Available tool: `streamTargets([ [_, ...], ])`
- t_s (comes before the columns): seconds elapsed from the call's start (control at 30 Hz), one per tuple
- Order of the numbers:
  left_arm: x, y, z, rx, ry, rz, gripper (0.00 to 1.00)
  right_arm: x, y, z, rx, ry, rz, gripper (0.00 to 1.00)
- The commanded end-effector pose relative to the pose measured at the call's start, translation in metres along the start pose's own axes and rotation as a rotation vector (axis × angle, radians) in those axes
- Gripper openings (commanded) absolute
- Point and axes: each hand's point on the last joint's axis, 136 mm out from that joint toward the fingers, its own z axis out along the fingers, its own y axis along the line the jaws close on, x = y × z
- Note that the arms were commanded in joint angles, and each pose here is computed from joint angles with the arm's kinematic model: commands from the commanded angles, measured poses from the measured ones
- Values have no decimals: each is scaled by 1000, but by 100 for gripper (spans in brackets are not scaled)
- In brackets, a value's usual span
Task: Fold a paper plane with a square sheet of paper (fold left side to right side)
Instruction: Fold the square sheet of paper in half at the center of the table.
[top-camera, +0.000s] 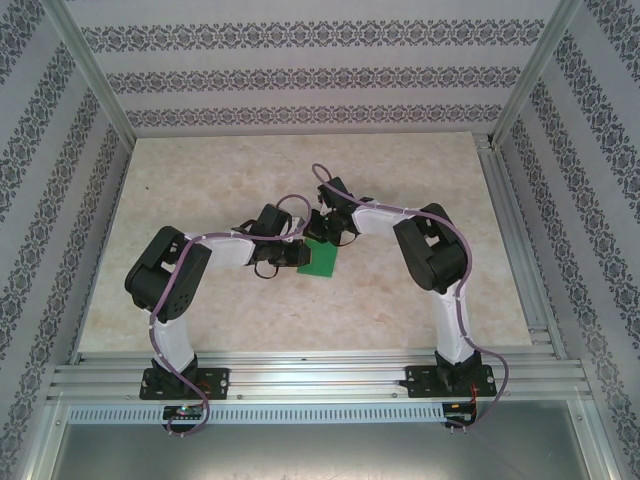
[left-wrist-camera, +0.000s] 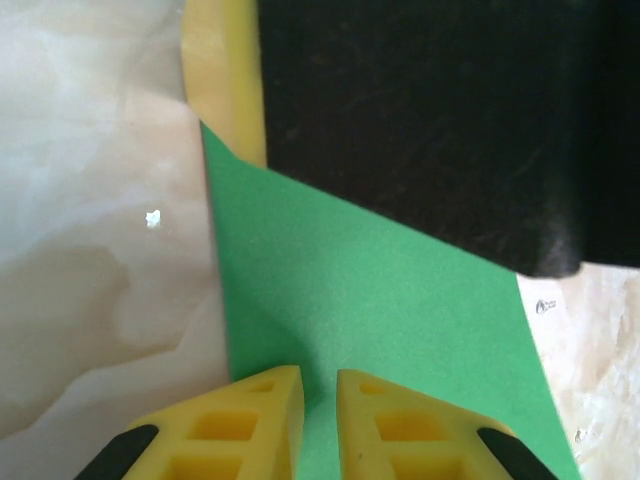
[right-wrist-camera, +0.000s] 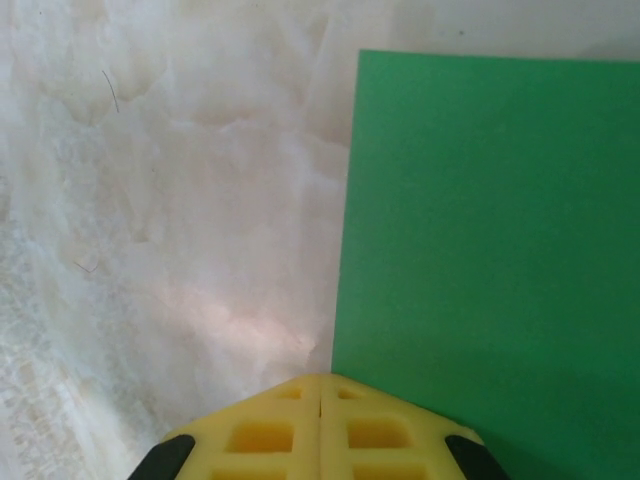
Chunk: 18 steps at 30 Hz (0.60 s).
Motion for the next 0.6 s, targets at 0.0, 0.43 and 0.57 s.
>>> streamTargets([
  [0.0, 69, 43, 8, -157, 219, -77, 19, -8, 3, 14, -5, -24, -2, 6],
  [0.43, 74, 47, 9, -164, 225, -82, 19, -54, -18, 13, 116, -111, -36, 6],
  [0.57, 76, 47, 9, -163, 226, -83, 19, -72, -21, 7, 117, -149, -23, 6],
])
